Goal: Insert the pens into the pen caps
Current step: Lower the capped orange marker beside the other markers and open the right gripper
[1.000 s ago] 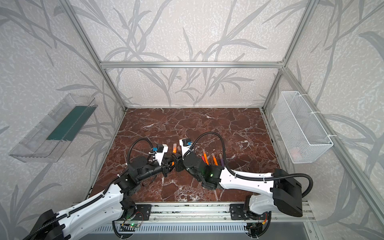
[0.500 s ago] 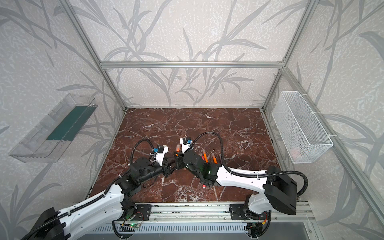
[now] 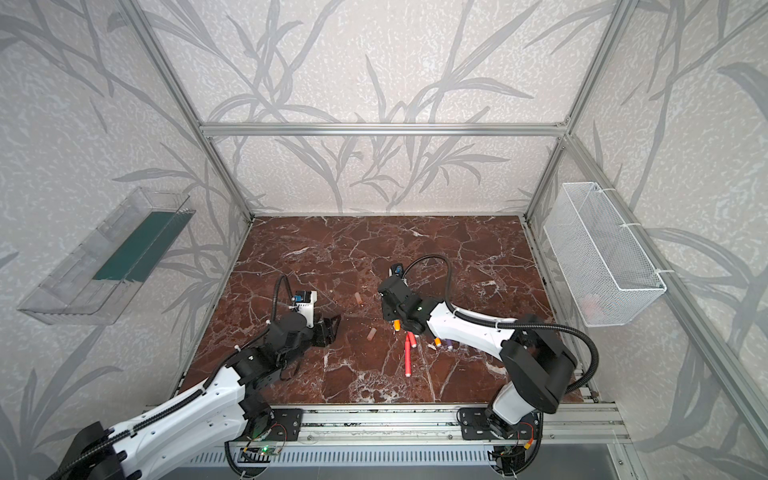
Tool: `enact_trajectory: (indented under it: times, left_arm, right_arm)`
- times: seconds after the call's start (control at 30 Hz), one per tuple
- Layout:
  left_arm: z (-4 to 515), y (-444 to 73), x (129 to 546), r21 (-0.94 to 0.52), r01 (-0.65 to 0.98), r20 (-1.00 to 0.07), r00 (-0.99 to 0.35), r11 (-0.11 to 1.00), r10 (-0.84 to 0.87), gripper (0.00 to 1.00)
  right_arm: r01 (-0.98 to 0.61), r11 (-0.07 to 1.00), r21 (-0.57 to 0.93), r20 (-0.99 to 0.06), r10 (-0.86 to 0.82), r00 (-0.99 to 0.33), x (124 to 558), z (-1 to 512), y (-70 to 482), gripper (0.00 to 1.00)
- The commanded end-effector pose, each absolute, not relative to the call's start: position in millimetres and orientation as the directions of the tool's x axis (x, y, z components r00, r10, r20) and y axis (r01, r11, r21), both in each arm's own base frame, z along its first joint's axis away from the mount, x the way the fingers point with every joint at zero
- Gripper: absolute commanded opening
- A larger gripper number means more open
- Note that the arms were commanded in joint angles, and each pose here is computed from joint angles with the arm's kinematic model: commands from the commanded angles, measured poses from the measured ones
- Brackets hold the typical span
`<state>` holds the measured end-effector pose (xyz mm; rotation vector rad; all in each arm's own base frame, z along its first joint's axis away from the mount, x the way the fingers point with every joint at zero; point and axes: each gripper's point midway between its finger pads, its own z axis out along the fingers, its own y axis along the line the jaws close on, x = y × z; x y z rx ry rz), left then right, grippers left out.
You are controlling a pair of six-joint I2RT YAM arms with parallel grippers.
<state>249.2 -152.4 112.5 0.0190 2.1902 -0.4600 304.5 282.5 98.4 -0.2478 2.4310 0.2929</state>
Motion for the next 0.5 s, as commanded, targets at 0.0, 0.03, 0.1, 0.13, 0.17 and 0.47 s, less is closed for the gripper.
enact_trajectory:
  times: [0.0, 0.03, 0.1, 0.13, 0.17, 0.47]
  left_arm:
    - [112.6, -150.6, 258.3, -0.305, 0.114, -0.752, -0.638, 0.945, -0.166, 0.67]
    - [110.6, -153.4, 259.5, -0.307, 0.116, -0.745, -0.647, 0.945, -0.163, 0.67]
    - [106.6, -158.6, 260.8, -0.308, 0.125, -0.732, -0.664, 0.943, -0.151, 0.66]
    - [105.6, -160.4, 261.7, -0.306, 0.128, -0.729, -0.669, 0.943, -0.146, 0.66]
    - [104.6, -160.8, 262.0, -0.304, 0.126, -0.725, -0.674, 0.944, -0.143, 0.66]
    - [100.8, -163.2, 264.4, -0.297, 0.125, -0.716, -0.685, 0.947, -0.135, 0.66]
  right_arm:
    - [-0.301, 0.951, 0.069, -0.525, -0.222, -0.821, 288.6, 73.4, 276.2, 0.00]
    - [-0.309, 0.949, 0.071, -0.517, -0.230, -0.825, 288.9, 69.5, 277.9, 0.00]
    - [-0.318, 0.946, 0.067, -0.509, -0.241, -0.826, 291.4, 66.1, 281.0, 0.00]
    - [-0.322, 0.945, 0.056, -0.494, -0.254, -0.832, 293.0, 59.1, 282.0, 0.00]
    - [-0.326, 0.944, 0.051, -0.486, -0.262, -0.834, 294.4, 56.2, 283.5, 0.00]
    - [-0.322, 0.947, 0.011, -0.400, -0.291, -0.869, 312.0, 21.2, 291.2, 0.02]
